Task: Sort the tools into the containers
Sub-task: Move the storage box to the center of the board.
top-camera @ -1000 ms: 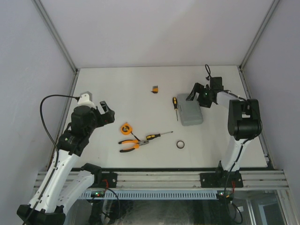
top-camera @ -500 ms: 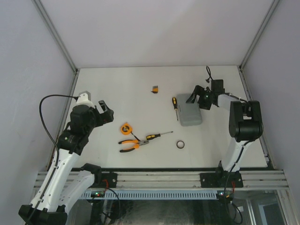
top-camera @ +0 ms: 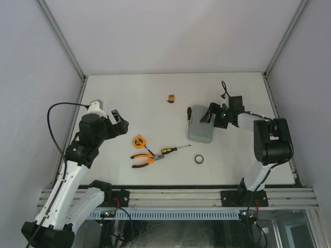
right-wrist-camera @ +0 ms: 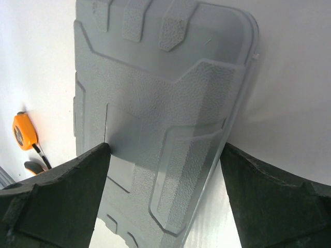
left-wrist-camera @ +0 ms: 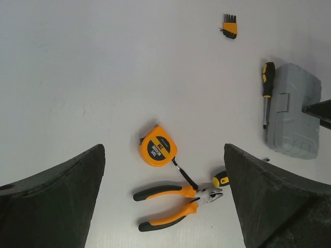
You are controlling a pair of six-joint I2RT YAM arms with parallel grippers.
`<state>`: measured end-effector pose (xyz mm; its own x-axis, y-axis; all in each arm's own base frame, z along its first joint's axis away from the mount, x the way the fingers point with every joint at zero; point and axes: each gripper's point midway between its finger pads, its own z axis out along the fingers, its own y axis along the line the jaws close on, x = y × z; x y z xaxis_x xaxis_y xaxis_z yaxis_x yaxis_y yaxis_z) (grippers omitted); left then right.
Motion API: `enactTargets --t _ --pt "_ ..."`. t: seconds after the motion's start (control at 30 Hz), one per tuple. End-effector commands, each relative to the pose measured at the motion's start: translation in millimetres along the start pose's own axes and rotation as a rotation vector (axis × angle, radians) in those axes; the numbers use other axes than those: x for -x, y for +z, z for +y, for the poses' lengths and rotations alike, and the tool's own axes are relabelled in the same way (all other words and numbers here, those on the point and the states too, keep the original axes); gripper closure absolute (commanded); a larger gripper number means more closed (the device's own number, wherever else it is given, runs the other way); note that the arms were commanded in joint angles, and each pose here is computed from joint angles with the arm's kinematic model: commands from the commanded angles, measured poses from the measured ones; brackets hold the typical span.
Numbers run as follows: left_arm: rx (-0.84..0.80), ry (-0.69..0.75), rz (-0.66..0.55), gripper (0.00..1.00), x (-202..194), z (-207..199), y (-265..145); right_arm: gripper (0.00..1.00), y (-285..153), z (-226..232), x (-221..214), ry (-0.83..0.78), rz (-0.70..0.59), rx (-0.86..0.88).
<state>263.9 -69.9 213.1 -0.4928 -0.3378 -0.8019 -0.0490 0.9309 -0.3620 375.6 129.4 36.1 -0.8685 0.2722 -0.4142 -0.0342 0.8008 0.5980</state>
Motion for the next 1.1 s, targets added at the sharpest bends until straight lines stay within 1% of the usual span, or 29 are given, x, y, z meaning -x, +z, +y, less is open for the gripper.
enactTargets --t 0.0,0.07,0.17,0.23,0.27,0.43,0.57,0.73,0.8,0.93,1.07 --pt "-0.08 -0.022 -0.036 0.01 8 -14 0 0.14 6 15 -21 -0.07 0.053 0.052" --pt "-0.098 -0.026 -0.026 0.01 5 -17 2 0.13 8 23 -26 -0.094 0.064 0.067" --pt "-0.123 -0.042 0.03 0.02 -6 -22 10 0.14 12 33 -30 -0.115 0.073 0.077" --pt "-0.159 -0.058 0.039 0.02 -9 -28 12 0.14 17 38 -35 -0.137 0.087 0.072" --pt "-0.177 -0.07 0.044 0.02 -11 -32 15 0.14 22 44 -43 -0.173 0.115 0.066" --pt "-0.162 -0.069 0.071 0.05 -16 -31 22 0.17 28 49 -52 -0.226 0.145 0.035" --pt "-0.163 -0.052 0.102 0.06 -21 -41 30 0.19 21 35 -44 -0.187 0.116 -0.05" --pt "-0.187 0.001 0.115 0.07 -24 -68 40 0.21 3 7 -28 -0.073 0.051 -0.114" --pt "-0.22 0.0 0.127 0.08 -27 -81 46 0.21 -5 -3 -21 -0.034 0.031 -0.123" --pt "-0.291 -0.012 0.138 0.1 -27 -108 58 0.21 -16 -15 -9 -0.004 0.003 -0.14" --pt "-0.35 -0.006 0.145 0.11 -26 -136 70 0.21 -22 -10 0 -0.011 -0.018 -0.096"
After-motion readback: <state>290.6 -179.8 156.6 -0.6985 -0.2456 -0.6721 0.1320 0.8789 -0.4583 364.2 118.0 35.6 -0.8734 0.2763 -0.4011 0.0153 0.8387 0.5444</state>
